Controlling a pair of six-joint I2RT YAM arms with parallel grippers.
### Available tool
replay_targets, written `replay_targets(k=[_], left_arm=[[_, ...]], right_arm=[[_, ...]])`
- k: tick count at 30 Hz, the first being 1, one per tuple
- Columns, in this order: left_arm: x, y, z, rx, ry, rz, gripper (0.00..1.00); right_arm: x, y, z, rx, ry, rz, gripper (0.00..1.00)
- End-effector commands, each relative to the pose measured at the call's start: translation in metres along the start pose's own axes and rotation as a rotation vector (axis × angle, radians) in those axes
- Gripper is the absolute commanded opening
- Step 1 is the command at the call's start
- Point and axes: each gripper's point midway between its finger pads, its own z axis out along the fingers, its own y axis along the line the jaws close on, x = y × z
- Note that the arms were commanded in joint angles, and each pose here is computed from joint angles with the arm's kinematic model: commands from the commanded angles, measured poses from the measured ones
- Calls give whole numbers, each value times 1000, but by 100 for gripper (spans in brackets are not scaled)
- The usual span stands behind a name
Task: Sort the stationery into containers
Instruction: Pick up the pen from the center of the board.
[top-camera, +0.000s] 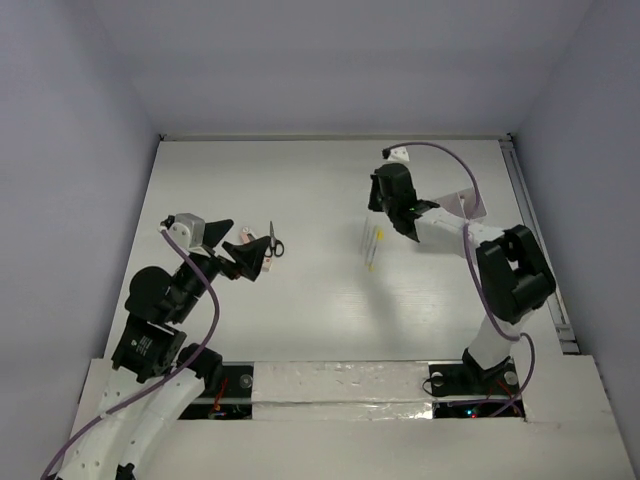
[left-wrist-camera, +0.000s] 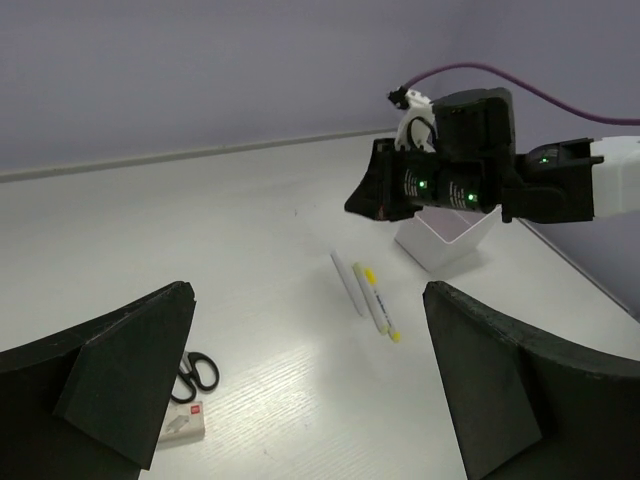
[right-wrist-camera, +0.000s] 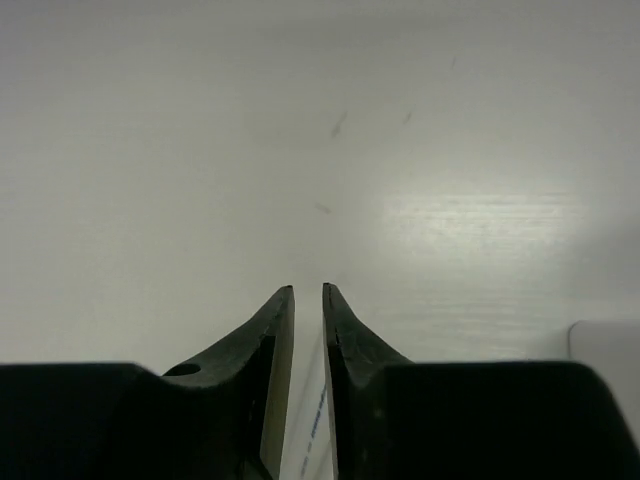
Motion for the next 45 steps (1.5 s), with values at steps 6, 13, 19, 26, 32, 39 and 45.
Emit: replay_targets(k=[6,13,19,26,32,39,45], left_arm=[[-17,6,7,-27,-31,20,99],[-15,7,11,-27,-19,19,99],[-16,6,9,-23,-26,21,99],[-18,5,7,-18,-33,22,99],[-19,4,6,-15,-38,21,99],[-24,2,3,-9,-56,24,99],[-27,-1,-1,2,-73,24,99]], right_arm=[[54,16,16,-53,205,45,39],[82,16,25,-52,270,57,39],[94,15,26,-27,310,40,36],[104,16,27,-3,333,3,36],[110,17,31,28,357,-48,35],[116,18,36,92,373,-131,27],[127,21,36,139,405,-203,15]])
